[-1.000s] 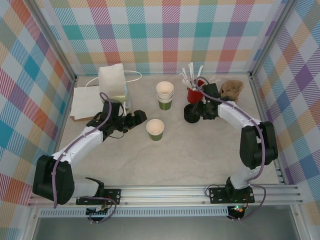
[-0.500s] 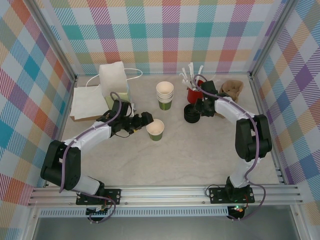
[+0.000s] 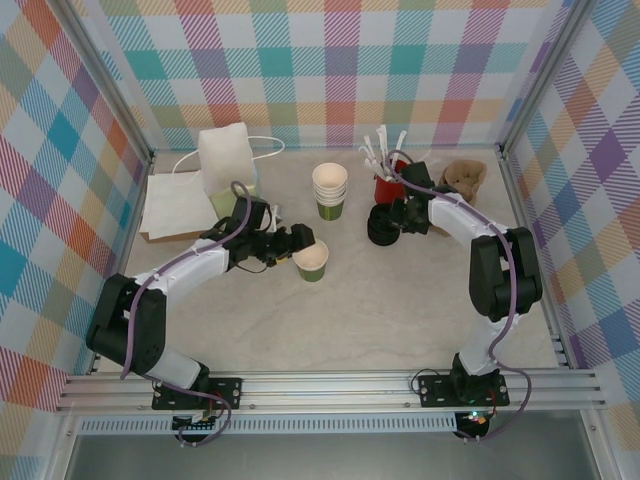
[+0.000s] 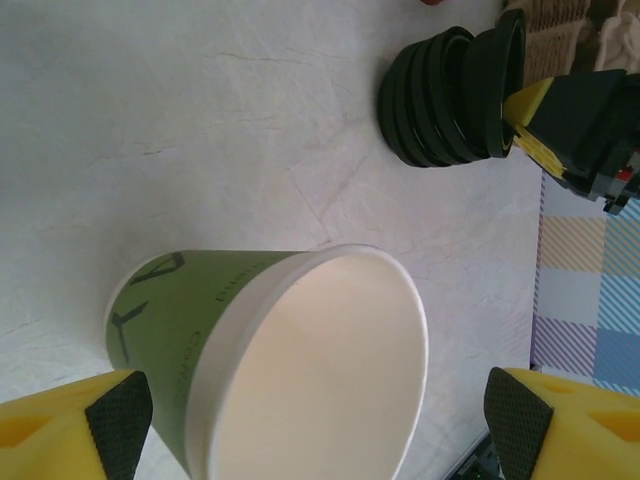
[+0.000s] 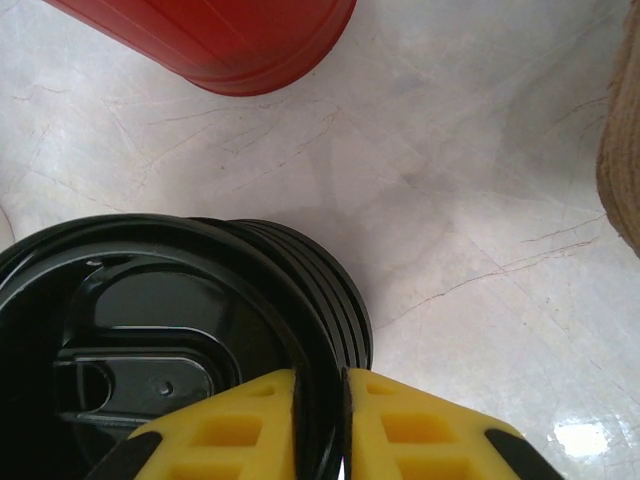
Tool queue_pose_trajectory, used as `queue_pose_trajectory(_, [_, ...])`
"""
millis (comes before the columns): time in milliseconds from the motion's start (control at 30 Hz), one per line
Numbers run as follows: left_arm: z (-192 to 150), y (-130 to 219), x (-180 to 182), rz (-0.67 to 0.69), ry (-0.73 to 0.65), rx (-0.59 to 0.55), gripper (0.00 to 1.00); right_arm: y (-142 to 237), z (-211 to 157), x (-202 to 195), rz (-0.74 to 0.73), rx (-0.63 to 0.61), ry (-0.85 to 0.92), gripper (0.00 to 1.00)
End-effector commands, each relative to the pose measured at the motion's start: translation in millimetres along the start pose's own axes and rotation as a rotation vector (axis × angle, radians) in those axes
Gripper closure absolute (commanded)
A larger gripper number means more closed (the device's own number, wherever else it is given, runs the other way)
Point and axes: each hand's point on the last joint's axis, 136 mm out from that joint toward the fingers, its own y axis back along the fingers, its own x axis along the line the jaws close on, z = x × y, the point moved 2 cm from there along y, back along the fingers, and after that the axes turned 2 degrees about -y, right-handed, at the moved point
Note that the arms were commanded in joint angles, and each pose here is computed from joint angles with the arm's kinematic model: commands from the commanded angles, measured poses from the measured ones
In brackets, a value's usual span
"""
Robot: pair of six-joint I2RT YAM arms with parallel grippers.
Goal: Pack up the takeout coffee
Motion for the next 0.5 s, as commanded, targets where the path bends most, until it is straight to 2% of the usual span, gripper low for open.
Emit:
queue_pose_trajectory(0, [-1, -1, -15, -0.040, -0.013, 0.026, 0.14, 7, 9, 3, 0.004, -0.014, 0.012, 0.84])
queue_pose_trajectory(267, [-7, -6, -24, -0.078, -0.022, 0.068, 0.15, 15, 9, 3, 0.009, -0.024, 0.033, 0.85])
queue_pose_trajectory(467, [-6, -2, -18, -0.030, -0.032, 0.047, 0.14, 24, 10, 3, 0.014, -0.043, 0.044, 0.85])
